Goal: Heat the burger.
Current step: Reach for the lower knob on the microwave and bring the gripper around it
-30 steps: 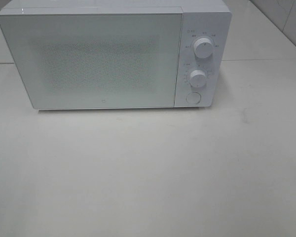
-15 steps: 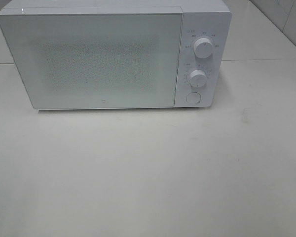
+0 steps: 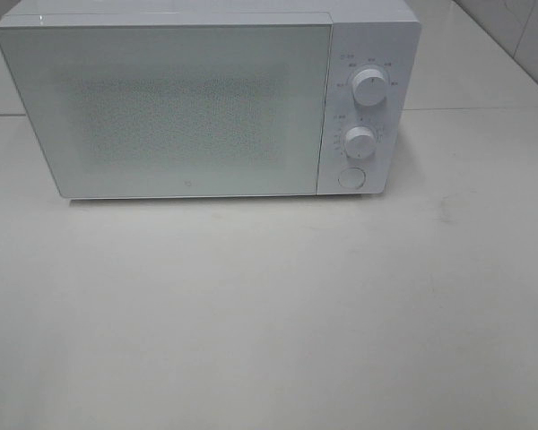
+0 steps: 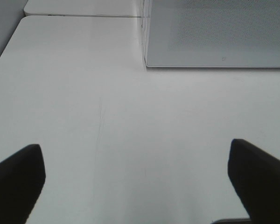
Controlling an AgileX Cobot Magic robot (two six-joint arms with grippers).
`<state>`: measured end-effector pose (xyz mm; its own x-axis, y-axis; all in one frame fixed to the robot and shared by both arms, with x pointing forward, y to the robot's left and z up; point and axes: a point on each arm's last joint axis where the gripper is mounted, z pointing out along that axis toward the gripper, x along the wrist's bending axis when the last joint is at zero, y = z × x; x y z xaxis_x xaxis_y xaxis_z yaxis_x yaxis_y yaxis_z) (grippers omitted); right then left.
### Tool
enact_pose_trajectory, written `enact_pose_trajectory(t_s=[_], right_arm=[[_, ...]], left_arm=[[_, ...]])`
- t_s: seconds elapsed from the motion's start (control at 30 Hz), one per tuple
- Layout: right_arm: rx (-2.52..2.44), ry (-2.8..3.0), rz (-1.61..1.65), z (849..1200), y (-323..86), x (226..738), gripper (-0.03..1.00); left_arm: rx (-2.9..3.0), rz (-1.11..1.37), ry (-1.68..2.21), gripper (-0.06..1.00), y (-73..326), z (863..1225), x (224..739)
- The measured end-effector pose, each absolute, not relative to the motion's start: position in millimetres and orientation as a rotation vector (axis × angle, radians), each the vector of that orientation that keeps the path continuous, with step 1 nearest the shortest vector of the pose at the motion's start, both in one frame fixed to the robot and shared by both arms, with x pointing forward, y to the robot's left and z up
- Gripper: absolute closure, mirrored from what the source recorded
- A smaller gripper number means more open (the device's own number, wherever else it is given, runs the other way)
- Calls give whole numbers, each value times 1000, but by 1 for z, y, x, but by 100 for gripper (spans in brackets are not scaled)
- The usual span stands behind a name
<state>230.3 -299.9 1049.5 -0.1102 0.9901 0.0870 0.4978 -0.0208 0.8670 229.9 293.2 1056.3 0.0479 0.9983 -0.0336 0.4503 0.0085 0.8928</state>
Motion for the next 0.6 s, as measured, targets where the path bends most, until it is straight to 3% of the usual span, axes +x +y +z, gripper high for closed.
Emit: enact_pose_trajectory(t_s=[0.6], right_arm=[[1491,1583,1141,1074,-296,252,21]], left_arm=[[1551,894,1509,-4,293,1056,230]])
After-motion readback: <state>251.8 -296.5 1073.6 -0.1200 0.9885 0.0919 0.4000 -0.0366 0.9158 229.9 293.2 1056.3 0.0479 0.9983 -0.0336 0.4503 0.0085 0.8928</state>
